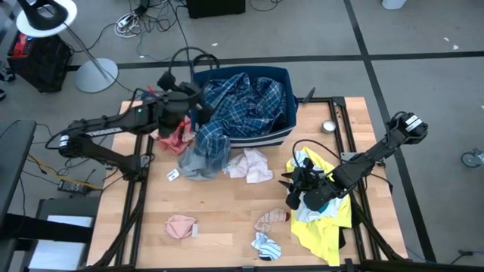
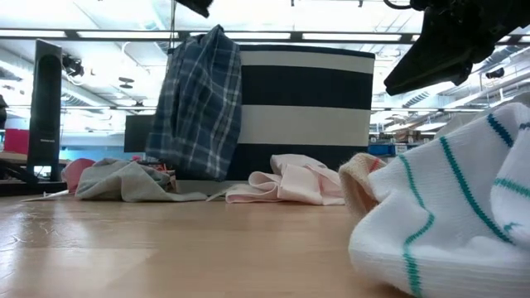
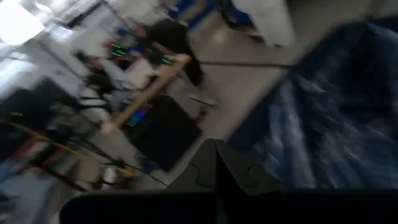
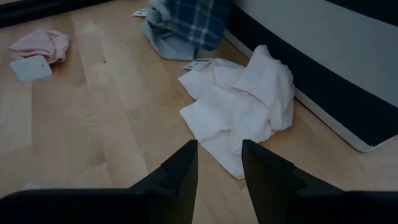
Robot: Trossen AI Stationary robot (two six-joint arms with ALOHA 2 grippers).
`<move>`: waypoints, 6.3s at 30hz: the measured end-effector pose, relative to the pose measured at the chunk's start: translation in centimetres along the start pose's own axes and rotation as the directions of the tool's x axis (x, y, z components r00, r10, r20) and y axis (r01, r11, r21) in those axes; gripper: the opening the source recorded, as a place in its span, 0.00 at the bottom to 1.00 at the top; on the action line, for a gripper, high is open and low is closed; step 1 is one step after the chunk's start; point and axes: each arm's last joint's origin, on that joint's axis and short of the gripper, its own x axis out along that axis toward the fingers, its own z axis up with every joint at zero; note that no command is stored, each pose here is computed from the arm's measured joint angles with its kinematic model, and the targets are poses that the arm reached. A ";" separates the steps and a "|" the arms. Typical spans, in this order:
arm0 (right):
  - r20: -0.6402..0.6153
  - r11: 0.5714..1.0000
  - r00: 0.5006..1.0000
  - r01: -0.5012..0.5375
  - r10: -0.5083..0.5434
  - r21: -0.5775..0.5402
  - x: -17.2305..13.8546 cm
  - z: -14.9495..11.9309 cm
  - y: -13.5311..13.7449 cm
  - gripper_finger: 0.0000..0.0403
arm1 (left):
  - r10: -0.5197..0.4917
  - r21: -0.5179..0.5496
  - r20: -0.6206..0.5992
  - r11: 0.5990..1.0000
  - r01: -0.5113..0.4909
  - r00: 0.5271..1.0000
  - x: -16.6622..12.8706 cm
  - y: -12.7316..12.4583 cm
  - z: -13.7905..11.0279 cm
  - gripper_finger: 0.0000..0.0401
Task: Sort clothes
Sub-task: Put the blue checkered pants into the blue bin, then put the white underwear into the blue bin
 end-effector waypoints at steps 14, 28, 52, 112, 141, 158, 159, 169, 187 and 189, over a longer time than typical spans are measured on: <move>0.000 1.000 1.000 0.000 0.000 -0.001 0.0 0.0 0.0 0.31 | -0.405 -0.076 -0.207 0.914 0.397 0.891 -7.4 0.3 -5.1 0.00; 0.002 1.000 1.000 -0.002 0.002 0.004 0.0 0.0 0.0 0.31 | -0.332 0.044 -0.321 0.930 0.364 0.887 -7.9 -6.5 -15.1 0.00; 0.004 1.000 1.000 -0.004 0.004 0.007 0.0 0.0 0.0 0.31 | -0.533 -0.018 -0.005 0.846 0.533 0.846 -3.9 -12.1 -18.6 0.00; 0.001 1.000 1.000 0.007 -0.007 0.005 0.1 0.1 -0.1 0.31 | -0.781 -0.609 -0.134 0.550 0.571 0.610 15.9 -10.1 -9.1 0.00; -0.002 1.000 1.000 -0.001 0.001 0.008 0.1 0.1 -0.1 0.31 | -0.749 -0.407 -0.233 0.655 0.637 0.621 10.2 -4.2 -4.9 0.00; 0.015 0.997 1.000 -0.021 0.020 0.076 0.1 0.3 0.2 0.31 | -0.870 -0.202 0.096 0.459 0.865 0.484 -4.5 1.2 -4.1 0.00; 0.018 0.997 1.000 -0.024 0.023 0.079 0.1 0.4 0.2 0.31 | -0.877 -0.220 0.101 0.441 0.870 0.469 -4.9 1.3 -4.6 0.00; 0.032 0.997 0.999 -0.033 0.031 0.073 -0.2 0.8 0.0 0.31 | -0.878 -0.268 0.150 0.406 0.874 0.454 -6.9 -0.5 -10.1 0.00; -0.189 0.974 0.967 -0.136 0.170 0.180 -6.3 4.7 -4.0 0.14 | -0.726 -0.308 0.249 0.568 0.764 0.640 -8.1 -1.4 -22.1 0.00; -0.226 0.971 0.958 -0.132 0.177 0.200 -6.8 5.1 -4.2 0.11 | -0.712 -0.290 0.230 0.601 0.745 0.663 -8.0 -1.3 -22.5 0.00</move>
